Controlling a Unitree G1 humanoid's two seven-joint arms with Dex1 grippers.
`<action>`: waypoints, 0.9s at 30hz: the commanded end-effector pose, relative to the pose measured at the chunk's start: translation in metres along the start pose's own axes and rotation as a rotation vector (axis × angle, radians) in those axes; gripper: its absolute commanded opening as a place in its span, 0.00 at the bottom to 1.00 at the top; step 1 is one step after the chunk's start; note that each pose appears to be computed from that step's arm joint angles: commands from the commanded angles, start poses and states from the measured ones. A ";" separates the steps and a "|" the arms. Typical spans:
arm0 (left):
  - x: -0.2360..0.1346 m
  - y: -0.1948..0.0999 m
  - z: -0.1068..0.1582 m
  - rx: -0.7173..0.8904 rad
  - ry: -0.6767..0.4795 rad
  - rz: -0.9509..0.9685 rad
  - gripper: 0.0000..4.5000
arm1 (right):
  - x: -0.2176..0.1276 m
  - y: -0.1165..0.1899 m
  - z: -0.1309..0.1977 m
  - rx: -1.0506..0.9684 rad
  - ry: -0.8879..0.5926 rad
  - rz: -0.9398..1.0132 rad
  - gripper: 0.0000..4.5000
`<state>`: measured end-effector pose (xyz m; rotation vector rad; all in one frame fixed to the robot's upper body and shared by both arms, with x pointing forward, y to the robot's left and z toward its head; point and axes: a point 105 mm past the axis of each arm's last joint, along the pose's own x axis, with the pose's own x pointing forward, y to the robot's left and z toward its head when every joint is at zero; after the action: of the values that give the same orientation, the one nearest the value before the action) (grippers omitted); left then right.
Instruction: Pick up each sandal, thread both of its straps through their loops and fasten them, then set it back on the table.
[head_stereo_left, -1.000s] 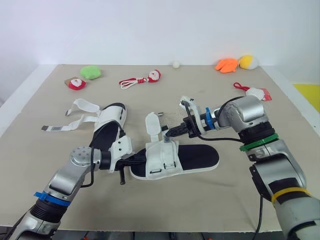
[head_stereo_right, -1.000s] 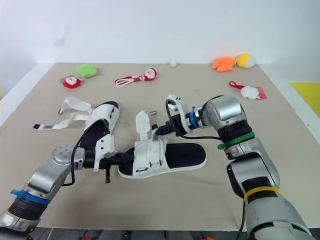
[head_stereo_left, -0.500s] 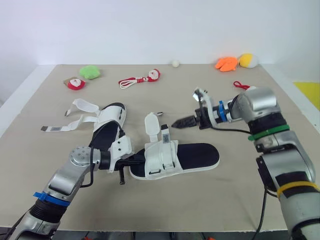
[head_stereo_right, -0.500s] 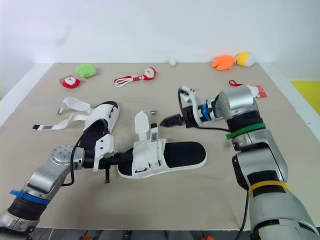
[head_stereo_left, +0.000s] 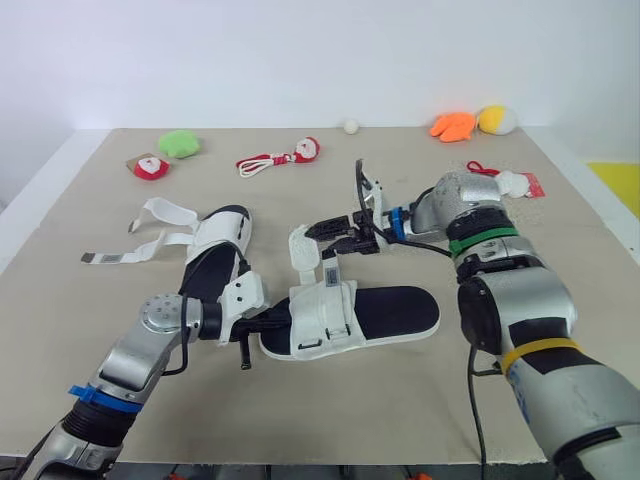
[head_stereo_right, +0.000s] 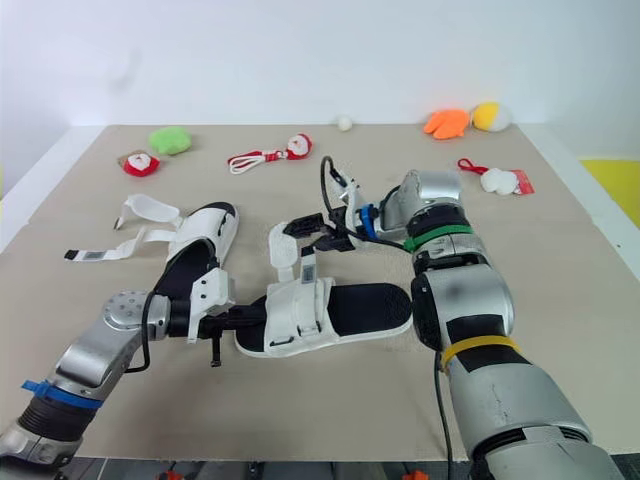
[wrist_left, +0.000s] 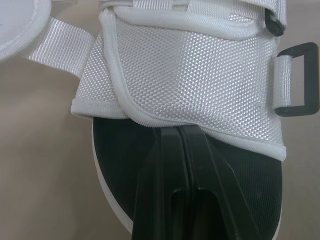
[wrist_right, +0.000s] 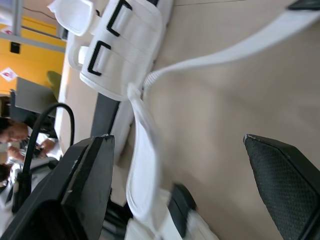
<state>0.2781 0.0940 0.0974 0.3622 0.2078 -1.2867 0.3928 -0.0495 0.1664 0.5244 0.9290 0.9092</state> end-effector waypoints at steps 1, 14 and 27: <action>0.008 -0.013 -0.027 -0.085 0.083 -0.034 0.00 | 0.005 0.030 0.018 -0.039 -0.055 0.083 0.98; 0.007 -0.015 -0.027 -0.088 0.081 -0.023 0.00 | 0.027 0.035 0.027 -0.030 -0.147 0.072 0.98; 0.008 -0.015 -0.027 -0.087 0.079 -0.021 0.00 | 0.035 0.026 0.040 -0.020 -0.272 0.006 0.98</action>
<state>0.2771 0.0938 0.0970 0.3611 0.2015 -1.2621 0.4219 -0.0110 0.1727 0.6177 0.7269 0.8085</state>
